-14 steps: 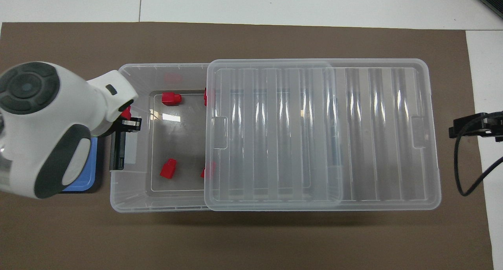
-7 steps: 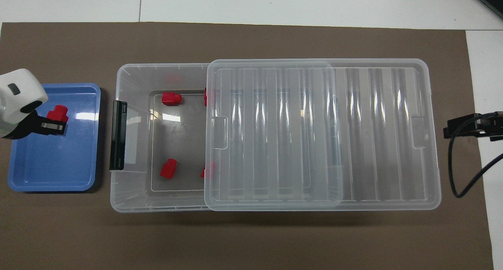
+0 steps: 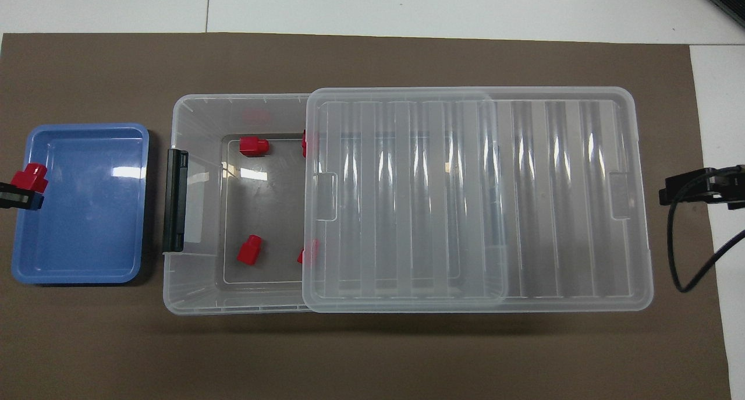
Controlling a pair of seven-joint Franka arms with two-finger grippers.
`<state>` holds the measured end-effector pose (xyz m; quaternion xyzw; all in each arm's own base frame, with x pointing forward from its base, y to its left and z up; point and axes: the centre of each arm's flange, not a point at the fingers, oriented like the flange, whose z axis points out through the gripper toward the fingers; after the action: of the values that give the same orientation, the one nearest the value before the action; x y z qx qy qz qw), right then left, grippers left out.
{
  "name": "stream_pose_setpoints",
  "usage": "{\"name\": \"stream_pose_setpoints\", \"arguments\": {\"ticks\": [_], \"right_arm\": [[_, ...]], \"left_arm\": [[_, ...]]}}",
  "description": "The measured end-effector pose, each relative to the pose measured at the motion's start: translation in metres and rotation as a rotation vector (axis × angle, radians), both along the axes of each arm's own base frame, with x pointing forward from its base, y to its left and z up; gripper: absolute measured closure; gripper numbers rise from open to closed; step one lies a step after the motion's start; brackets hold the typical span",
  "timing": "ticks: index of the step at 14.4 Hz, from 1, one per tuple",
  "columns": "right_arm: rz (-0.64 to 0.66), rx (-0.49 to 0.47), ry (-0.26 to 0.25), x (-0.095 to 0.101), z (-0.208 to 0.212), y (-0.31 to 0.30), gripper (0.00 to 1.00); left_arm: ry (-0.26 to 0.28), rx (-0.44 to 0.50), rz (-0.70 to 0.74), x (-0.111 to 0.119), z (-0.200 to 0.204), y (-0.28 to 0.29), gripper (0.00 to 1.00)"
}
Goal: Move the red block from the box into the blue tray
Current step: 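Carry the red block with the left gripper over the blue tray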
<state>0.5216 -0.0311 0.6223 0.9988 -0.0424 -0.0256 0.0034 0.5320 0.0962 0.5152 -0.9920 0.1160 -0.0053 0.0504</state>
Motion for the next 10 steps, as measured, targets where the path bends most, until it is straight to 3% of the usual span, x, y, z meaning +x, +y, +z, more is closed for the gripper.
{"name": "stream_pose_setpoints", "arguments": {"ticks": [3, 7, 8, 10], "right_arm": [[0.005, -0.016, -0.007, 0.001, 0.001, 0.000, 0.00], [0.084, -0.076, -0.070, 0.011, -0.007, -0.028, 0.00], [0.110, -0.089, -0.086, 0.014, -0.018, -0.040, 0.07], [0.151, -0.104, -0.114, 0.020, -0.045, -0.062, 0.32]], "left_arm": [[-0.024, 0.000, 0.017, -0.006, -0.029, 0.025, 0.65], [-0.041, -0.010, 0.139, -0.007, -0.048, 0.021, 0.65], [-0.048, -0.012, 0.189, -0.005, -0.050, 0.019, 0.65], [-0.072, -0.021, 0.249, -0.001, -0.056, 0.016, 0.65]]}}
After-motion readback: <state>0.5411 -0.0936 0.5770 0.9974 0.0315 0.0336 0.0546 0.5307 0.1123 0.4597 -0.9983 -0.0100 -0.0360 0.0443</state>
